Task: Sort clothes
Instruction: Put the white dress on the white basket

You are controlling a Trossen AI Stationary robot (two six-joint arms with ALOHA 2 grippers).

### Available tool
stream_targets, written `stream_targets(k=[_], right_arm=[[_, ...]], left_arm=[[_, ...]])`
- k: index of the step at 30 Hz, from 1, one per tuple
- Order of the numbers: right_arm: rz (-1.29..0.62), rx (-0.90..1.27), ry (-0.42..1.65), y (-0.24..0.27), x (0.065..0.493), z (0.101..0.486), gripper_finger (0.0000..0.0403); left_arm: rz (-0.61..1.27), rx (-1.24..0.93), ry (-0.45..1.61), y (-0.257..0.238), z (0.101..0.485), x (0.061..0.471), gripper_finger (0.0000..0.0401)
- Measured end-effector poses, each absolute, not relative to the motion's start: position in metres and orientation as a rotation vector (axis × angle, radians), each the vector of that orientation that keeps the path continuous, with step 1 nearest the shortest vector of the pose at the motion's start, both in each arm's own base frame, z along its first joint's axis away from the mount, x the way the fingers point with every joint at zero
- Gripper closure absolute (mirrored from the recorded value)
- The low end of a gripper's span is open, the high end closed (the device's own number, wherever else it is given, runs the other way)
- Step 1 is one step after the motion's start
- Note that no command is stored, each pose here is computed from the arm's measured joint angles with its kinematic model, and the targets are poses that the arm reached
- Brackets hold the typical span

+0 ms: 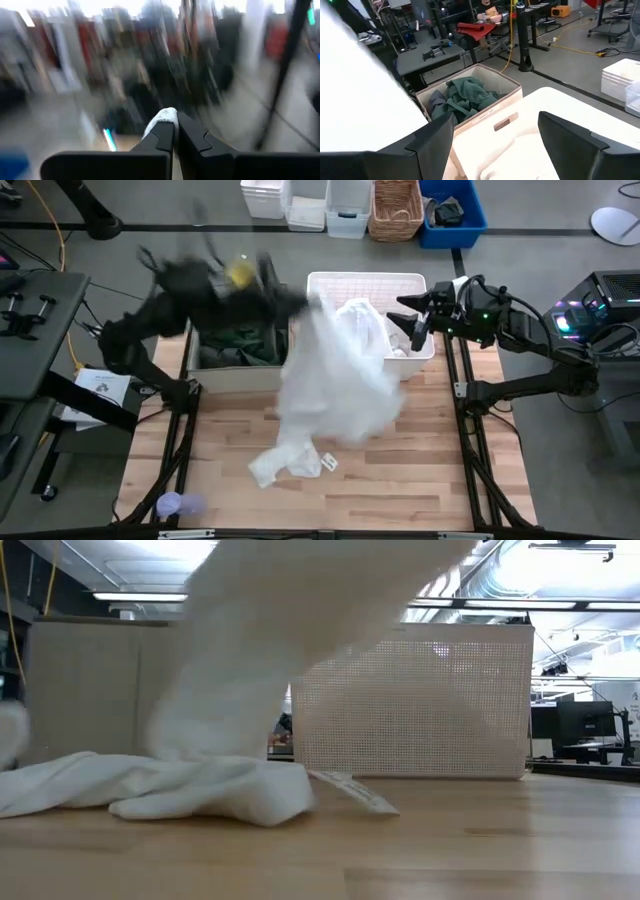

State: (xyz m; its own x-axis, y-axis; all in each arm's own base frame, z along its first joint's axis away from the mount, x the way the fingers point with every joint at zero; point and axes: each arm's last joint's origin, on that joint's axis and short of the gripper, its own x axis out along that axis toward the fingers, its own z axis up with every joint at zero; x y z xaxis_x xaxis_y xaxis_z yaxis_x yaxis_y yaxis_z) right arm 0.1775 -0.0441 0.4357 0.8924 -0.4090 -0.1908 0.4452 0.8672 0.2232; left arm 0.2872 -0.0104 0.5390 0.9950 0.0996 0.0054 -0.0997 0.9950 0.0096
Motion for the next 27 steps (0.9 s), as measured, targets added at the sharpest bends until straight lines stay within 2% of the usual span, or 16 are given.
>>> stream_targets(k=[4,7,10,16,20,23,27], right_arm=[[-0.469,0.284,0.13,-0.045,0.177,0.436,0.0119],[-0.473,0.289,0.124,-0.045,0.177,0.436,0.0119],[-0.471,0.282,0.12,-0.044,0.176,0.437,0.0119],[-0.513,0.197,-0.106,-0.041,0.152,0.464,0.0119],[-0.503,0.165,-0.277,-0.036,0.125,0.483,0.0119],[-0.498,0.169,-0.325,-0.032,0.107,0.488,0.0119],[-0.494,0.193,-0.332,-0.028,0.087,0.487,0.0119]], left_arm=[[0.261,0.188,-0.345,0.025,0.598,0.268,0.04],[0.366,0.275,-0.484,0.049,0.617,0.263,0.0401],[0.43,0.309,-0.535,0.075,0.619,0.27,0.0401],[0.536,0.266,-0.47,0.137,0.59,0.306,0.0401],[0.549,0.093,-0.44,0.187,0.552,0.344,0.0401],[0.435,-0.076,-0.529,0.211,0.526,0.373,0.0401],[0.132,-0.293,-0.78,0.218,0.499,0.407,0.0401]])
